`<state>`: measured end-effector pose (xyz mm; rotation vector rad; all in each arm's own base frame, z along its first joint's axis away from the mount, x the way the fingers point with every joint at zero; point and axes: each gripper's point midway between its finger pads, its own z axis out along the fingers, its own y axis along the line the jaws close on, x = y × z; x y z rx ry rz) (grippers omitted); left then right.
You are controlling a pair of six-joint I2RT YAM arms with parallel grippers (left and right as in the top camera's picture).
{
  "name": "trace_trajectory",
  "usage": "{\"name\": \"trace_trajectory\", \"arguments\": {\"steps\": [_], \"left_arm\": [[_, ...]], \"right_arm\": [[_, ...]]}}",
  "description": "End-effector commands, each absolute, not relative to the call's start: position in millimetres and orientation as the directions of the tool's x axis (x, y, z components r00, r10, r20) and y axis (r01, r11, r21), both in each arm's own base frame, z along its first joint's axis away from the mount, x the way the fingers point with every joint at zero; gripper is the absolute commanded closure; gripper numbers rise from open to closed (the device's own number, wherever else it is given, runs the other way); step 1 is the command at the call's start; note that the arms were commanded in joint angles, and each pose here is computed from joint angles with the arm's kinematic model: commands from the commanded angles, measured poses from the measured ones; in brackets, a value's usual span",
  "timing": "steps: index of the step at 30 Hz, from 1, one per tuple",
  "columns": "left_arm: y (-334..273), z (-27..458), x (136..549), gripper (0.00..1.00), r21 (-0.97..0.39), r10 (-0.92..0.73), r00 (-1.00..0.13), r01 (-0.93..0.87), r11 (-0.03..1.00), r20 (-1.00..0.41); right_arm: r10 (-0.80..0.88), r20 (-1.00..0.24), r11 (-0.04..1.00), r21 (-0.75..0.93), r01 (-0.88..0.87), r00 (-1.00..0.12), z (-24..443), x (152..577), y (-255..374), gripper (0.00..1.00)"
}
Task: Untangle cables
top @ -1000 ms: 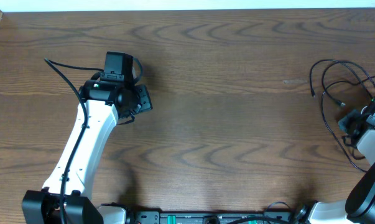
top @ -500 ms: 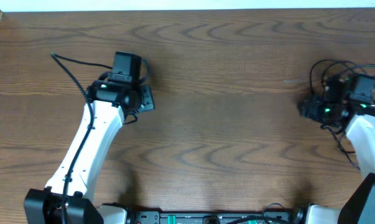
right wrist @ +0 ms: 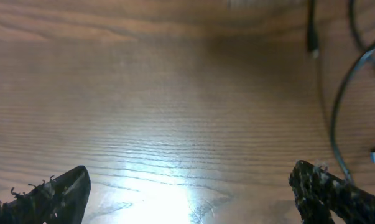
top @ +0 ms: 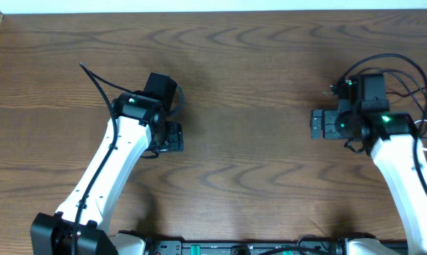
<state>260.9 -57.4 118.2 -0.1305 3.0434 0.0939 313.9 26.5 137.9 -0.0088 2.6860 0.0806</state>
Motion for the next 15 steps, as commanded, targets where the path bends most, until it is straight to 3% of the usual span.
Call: {"name": "trace_trajectory", "arguments": {"steps": [1, 9, 10, 12, 15], "left_arm": [[-55.6, 118.6, 261.2, 0.24, 0.051, -0.093, -0.986, -0.100, 0.994, -0.135], [-47.1, 144.0, 234.0, 0.23, -0.072, -0.108, -0.880, -0.084, 0.994, -0.463], [-44.8, 155.4, 228.3, 0.02, -0.094, -0.117, -0.845, -0.079, 0.992, -0.522], [-41.7, 177.2, 219.1, 0.02, -0.130, -0.134, -0.782, -0.069, 0.989, -0.608], [-40.7, 188.4, 215.3, 0.02, -0.148, -0.144, -0.749, -0.061, 0.987, -0.647]], "right_arm": [[0.028, -0.517, 0.997, 0.077, -0.013, -0.856, 164.3, 304.9, 27.8, 0.01], [0.037, -0.677, 0.996, 0.087, -0.030, -0.735, 174.7, 282.3, 26.2, 0.01], [0.040, -0.718, 0.996, 0.088, -0.033, -0.695, 183.0, 279.1, 25.5, 0.01], [0.044, -0.771, 0.999, 0.049, 0.010, -0.636, 197.5, 273.7, 14.0, 0.01], [0.043, -0.757, 0.999, 0.033, 0.027, -0.652, 193.8, 268.2, 9.9, 0.01]]}}
